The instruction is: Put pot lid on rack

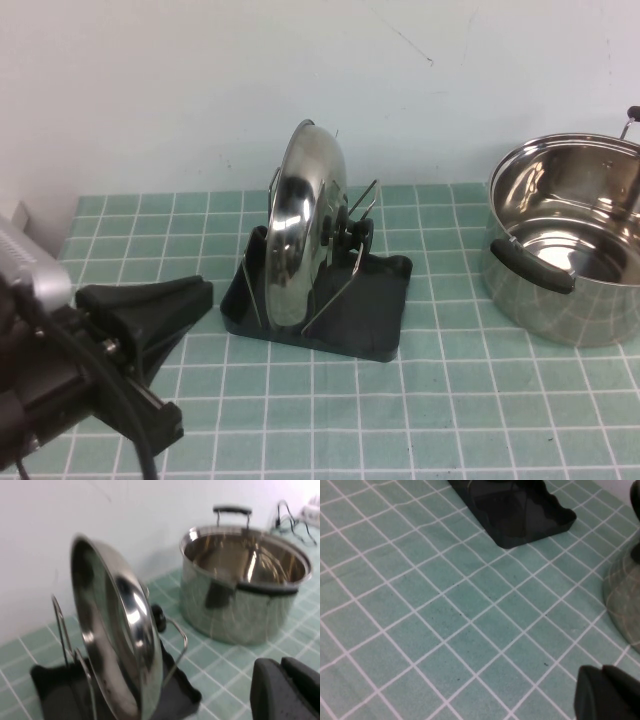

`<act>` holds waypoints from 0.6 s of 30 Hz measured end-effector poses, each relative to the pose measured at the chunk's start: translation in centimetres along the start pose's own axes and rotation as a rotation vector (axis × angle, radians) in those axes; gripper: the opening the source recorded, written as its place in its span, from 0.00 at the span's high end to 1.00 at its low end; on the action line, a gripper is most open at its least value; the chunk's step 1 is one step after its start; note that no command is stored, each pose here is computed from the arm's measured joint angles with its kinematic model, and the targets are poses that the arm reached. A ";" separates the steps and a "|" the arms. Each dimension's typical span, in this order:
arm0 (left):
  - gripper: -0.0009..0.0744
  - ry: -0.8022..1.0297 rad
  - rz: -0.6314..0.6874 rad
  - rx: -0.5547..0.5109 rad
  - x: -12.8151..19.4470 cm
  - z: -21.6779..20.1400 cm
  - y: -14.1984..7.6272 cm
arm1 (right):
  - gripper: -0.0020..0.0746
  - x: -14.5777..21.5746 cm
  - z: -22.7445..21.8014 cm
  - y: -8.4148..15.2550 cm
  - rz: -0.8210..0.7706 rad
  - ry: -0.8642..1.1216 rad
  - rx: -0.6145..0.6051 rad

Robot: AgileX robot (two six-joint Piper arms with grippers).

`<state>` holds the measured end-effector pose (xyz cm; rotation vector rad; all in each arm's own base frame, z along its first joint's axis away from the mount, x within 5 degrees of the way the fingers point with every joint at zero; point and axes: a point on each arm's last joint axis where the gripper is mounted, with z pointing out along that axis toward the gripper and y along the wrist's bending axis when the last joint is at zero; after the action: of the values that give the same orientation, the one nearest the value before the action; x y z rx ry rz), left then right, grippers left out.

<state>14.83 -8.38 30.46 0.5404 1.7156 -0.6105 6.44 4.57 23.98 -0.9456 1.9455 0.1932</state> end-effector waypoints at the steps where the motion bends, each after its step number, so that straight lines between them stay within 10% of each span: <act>1: 0.99 -0.017 0.001 -0.009 -0.1 -0.2 0.0 | 0.98 0.0 0.0 0.1 0.007 0.005 -0.007; 18: 0.99 -0.024 -0.008 -0.022 0.2 -0.2 0.1 | 0.98 0.1 0.0 0.2 0.019 0.010 -0.020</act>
<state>14.68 -8.13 30.27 0.5090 1.7003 -0.6010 6.29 4.64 23.87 -0.9427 1.9658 0.2192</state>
